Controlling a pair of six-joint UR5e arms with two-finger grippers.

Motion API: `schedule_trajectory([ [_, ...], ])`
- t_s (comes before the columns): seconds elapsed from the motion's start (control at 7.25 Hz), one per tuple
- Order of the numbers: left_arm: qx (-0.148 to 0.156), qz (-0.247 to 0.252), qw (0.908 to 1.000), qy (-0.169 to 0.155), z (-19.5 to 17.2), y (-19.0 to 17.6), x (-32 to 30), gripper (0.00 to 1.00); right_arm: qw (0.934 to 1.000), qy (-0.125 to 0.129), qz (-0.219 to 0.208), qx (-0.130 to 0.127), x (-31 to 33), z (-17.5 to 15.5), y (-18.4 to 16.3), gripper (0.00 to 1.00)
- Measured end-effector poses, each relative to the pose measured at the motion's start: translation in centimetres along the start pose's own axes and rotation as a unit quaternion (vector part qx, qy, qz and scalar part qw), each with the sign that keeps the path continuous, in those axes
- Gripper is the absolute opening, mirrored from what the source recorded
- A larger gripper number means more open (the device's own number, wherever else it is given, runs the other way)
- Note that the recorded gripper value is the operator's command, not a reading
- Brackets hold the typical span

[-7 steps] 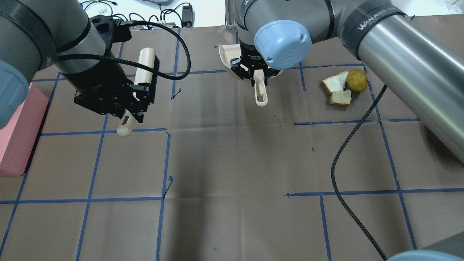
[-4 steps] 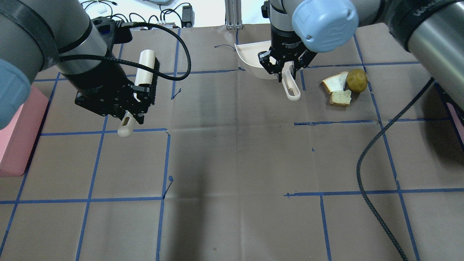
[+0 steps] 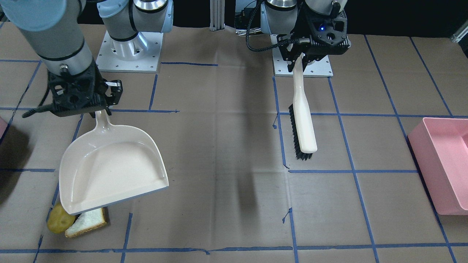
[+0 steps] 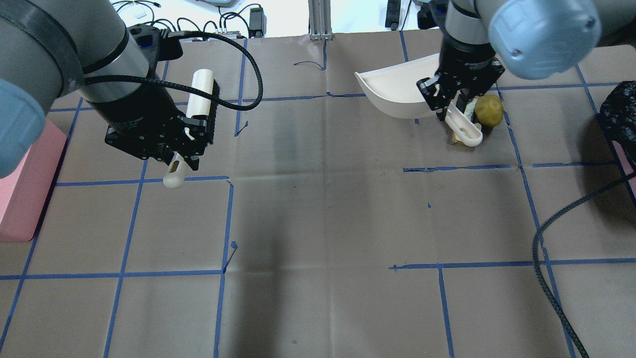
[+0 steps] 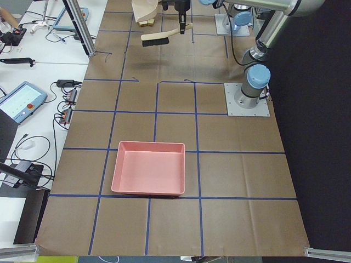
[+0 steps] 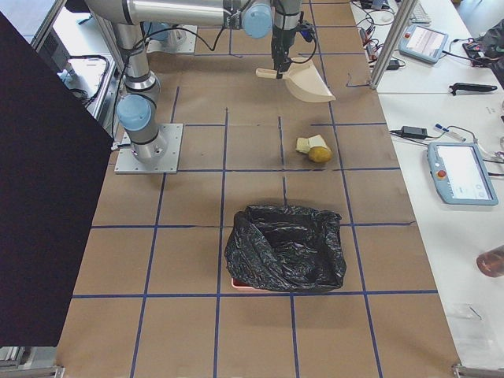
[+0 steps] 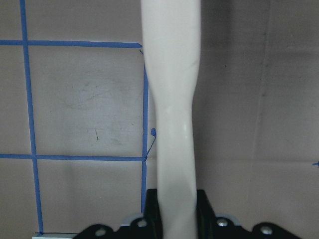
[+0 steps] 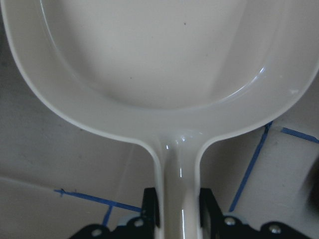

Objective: Sweep and dump trash in nearest bin
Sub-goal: 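Lift the dustpan with the right gripper and carry it beside the food items, then carry the held brush with the left gripper across toward the dustpan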

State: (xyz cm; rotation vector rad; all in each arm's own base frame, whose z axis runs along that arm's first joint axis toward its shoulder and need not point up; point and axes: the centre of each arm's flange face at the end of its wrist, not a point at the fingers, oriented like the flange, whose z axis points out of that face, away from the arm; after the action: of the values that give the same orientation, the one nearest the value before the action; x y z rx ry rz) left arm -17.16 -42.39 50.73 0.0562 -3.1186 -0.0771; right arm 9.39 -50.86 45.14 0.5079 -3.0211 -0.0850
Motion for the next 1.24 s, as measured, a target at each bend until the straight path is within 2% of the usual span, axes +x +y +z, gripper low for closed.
schedule_trajectory([
  [0.28, -0.002, 0.003, 0.9999, 0.015, 0.0, 0.0, 0.3, 0.0, 0.9983, 0.002, -0.059, 0.008, 6.5, 0.4, 6.0, 0.01],
  [0.55, -0.002, 0.008, 0.9998, 0.019, 0.1, 0.0, 0.4, 0.0, 0.9897, 0.026, -0.14, 0.018, 13.0, 0.9, 9.0, 0.01],
  [0.83, -0.005, 0.01, 0.9998, 0.019, 0.4, -0.1, 0.5, 0.0, 0.968, 0.065, -0.242, 0.009, 18.1, 1.6, 10.3, 0.01],
  [1.24, -0.014, 0.009, 0.9997, 0.019, 1.2, 0.1, 0.7, 0.0, 0.9333, 0.092, -0.347, -0.006, 27.0, 5.0, 12.1, 0.02],
])
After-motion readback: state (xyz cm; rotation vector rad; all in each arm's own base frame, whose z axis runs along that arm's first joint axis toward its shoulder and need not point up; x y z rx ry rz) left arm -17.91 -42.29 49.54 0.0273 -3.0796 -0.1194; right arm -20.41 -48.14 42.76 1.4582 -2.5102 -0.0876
